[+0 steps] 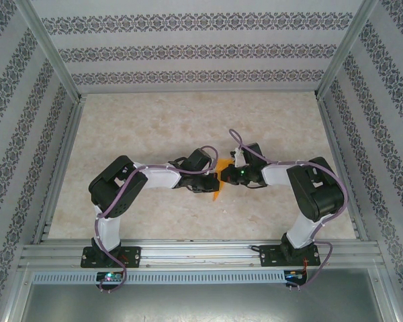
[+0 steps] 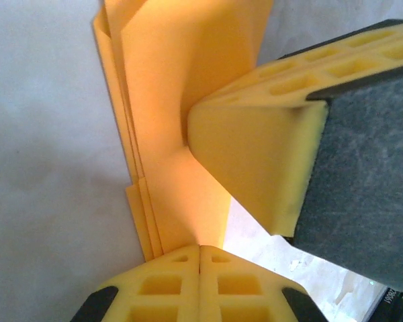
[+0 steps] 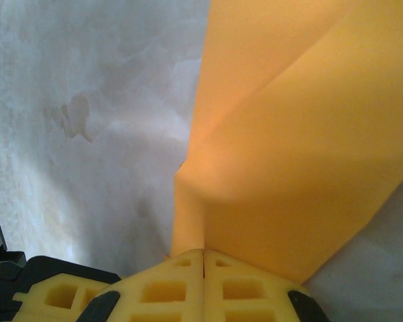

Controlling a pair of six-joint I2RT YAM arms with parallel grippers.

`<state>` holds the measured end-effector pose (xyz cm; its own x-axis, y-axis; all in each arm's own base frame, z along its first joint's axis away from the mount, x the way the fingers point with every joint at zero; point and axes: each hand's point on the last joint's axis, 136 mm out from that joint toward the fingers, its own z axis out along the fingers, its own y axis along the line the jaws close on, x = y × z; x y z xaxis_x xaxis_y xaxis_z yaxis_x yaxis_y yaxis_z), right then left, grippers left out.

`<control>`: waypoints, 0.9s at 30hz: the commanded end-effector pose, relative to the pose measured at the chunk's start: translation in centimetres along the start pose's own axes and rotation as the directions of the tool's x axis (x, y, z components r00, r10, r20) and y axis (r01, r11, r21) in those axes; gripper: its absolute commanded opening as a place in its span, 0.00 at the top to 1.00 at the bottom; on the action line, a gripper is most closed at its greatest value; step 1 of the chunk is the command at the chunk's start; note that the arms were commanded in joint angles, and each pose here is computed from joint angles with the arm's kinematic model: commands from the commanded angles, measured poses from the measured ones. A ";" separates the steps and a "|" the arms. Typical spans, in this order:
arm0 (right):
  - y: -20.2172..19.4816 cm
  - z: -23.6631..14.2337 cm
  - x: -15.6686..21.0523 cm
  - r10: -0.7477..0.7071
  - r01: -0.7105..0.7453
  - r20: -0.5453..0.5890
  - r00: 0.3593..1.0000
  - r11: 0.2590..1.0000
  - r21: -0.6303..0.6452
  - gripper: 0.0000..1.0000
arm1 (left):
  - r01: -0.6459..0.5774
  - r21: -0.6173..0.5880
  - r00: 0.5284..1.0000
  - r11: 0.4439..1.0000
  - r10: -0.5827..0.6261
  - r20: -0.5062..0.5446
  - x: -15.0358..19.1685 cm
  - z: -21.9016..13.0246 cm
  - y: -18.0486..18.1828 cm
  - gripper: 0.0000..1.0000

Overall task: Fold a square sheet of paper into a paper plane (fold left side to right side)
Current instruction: Fold the wing for the fifth time at the center of the table.

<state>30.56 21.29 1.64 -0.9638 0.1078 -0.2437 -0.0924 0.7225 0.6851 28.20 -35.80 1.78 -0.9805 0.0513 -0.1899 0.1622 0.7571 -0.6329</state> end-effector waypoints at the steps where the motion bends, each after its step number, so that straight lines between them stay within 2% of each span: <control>1: -3.3 -0.3 -1.6 0.010 -0.015 0.048 0.999 0.993 0.117 1.00 | 0.061 -0.263 0.982 0.963 -0.105 -0.155 5.5 0.9 7.5 1.00; 27: -6.8 -2.1 -7.5 0.106 -0.123 0.119 0.987 0.981 0.147 1.00 | 0.059 -0.279 0.976 0.959 -0.114 -0.186 6.1 1.3 8.0 1.00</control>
<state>35.13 17.58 1.63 -0.9627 0.2069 -0.1745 0.0272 0.7154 0.6982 28.32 -35.93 1.70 -0.9795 0.0671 -0.1898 0.1732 0.7619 -0.6242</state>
